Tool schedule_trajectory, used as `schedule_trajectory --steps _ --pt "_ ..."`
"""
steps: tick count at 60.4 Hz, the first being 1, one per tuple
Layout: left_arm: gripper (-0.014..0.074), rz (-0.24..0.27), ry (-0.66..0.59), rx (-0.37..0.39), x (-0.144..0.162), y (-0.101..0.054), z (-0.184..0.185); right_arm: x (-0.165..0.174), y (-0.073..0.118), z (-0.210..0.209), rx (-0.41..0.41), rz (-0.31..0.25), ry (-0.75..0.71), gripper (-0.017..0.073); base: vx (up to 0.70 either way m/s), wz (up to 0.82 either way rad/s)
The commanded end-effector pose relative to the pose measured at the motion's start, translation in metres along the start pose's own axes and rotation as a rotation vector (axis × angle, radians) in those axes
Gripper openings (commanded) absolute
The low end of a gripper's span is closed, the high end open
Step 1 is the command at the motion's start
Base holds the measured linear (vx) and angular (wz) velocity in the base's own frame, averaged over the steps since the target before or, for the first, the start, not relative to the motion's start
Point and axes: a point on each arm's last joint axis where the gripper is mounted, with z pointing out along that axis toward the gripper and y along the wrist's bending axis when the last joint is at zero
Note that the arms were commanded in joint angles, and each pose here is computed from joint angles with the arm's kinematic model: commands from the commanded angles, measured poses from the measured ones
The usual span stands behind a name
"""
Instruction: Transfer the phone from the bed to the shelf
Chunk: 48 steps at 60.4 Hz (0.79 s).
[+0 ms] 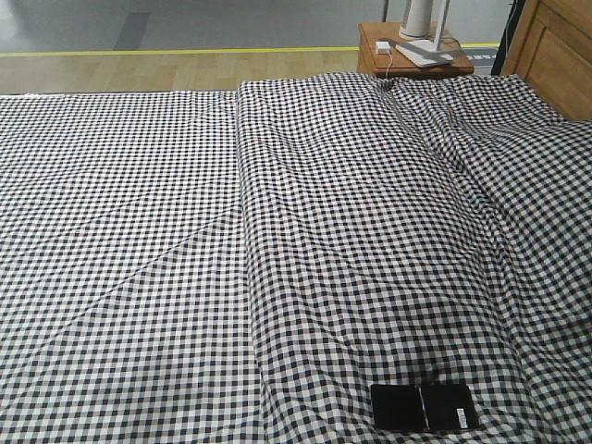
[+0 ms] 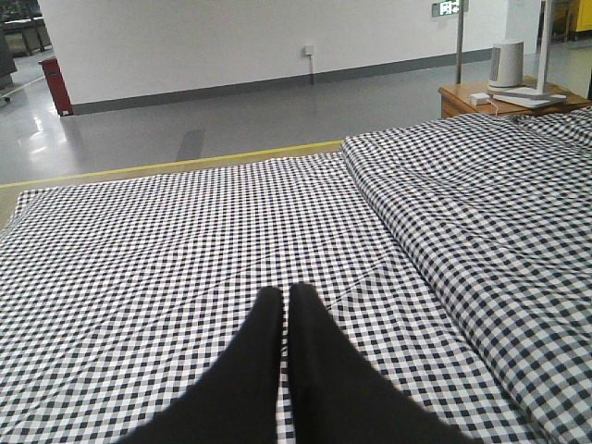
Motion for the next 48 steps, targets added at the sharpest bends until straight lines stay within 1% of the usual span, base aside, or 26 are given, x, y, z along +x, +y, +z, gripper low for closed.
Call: schedule_trajectory --steps 1,12,22,27,33,37,41,46,48 --pt "0.0001 -0.014 -0.106 -0.007 -0.014 0.001 -0.003 -0.017 0.002 0.026 0.008 -0.018 0.027 -0.0005 0.00 0.00" --pt "0.0001 -0.014 -0.106 -0.007 -0.014 0.001 -0.003 -0.001 0.000 0.067 0.038 -0.018 0.268 -0.0002 0.00 0.00" --pt "0.0001 -0.014 -0.106 -0.007 -0.014 0.001 -0.003 0.036 -0.005 0.092 0.066 -0.027 0.506 0.0015 0.00 0.00" --pt "0.0001 -0.014 -0.106 -0.007 -0.014 0.001 -0.003 0.057 -0.008 0.099 0.075 -0.050 0.642 0.0038 0.00 0.00" --pt "0.0001 -0.014 -0.106 -0.007 -0.014 0.001 -0.003 0.080 -0.011 0.104 0.090 -0.052 0.797 0.0078 0.00 0.00" --pt "0.0001 -0.014 -0.106 -0.007 -0.014 0.001 -0.003 0.092 -0.013 0.106 0.099 -0.051 0.874 0.0124 0.00 0.00" --pt "0.0001 -0.014 -0.106 -0.007 -0.014 0.001 -0.003 0.101 -0.014 0.107 0.104 -0.051 0.928 0.0195 0.00 0.00" --pt "0.0001 -0.014 -0.106 -0.007 -0.014 0.001 -0.003 0.108 -0.015 0.108 0.110 -0.051 0.975 0.0314 0.00 0.00" --pt "0.0001 -0.014 -0.106 -0.007 -0.014 0.001 -0.003 0.110 -0.015 0.108 0.111 -0.050 0.986 0.0384 0.00 0.00"
